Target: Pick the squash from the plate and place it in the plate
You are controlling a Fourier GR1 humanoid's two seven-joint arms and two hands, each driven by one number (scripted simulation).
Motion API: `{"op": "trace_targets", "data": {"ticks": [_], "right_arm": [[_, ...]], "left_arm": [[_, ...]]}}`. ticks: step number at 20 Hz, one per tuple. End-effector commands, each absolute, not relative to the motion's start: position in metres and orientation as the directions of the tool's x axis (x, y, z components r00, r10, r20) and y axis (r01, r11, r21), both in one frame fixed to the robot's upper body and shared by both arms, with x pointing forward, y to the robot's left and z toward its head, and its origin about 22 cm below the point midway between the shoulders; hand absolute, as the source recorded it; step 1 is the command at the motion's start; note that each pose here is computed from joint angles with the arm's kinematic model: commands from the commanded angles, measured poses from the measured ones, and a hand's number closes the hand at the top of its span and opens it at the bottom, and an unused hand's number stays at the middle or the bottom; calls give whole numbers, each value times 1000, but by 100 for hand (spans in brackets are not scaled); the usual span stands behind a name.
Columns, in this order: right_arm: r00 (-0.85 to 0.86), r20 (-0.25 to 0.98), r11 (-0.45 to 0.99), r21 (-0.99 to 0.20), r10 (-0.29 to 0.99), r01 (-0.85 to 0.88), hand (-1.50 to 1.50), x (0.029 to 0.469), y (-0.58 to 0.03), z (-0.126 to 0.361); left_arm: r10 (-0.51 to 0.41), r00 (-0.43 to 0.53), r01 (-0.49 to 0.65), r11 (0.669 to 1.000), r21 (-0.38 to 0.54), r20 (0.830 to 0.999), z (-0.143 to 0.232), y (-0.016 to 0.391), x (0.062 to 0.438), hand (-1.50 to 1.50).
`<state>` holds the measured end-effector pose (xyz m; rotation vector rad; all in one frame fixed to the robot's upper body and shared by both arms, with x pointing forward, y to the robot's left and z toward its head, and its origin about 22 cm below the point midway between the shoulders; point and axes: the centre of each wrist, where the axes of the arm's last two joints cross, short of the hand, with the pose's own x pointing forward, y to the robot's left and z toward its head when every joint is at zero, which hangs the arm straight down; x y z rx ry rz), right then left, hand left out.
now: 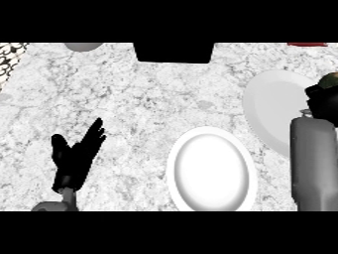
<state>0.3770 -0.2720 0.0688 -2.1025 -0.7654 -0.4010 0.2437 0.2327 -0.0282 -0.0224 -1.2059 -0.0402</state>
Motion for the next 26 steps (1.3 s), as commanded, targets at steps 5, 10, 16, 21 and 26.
{"op": "trace_targets", "data": {"ticks": [5, 10, 16, 21, 26], "right_arm": [[655, 729, -476, -514, 196, 714, 150, 360, -302, 38], [768, 632, -236, -766, -104, 598, -150, 360, -321, 3], [671, 742, -181, -660, -5, 729, -150, 363, -330, -22], [517, 841, -290, -461, 157, 838, -150, 358, -333, -20], [395, 905, -314, -333, 157, 889, -150, 358, -322, -16]], "left_arm": [[-24, 373, 31, 999, 13, 928, -33, 228, 239, 0], [2, 371, 19, 1000, -10, 929, -38, 229, 235, 0], [-13, 375, 39, 999, -2, 927, -35, 234, 233, 0], [-6, 382, 25, 1000, -4, 924, -45, 230, 228, 0], [-11, 377, 10, 1000, 8, 926, -40, 245, 225, 0]]}}
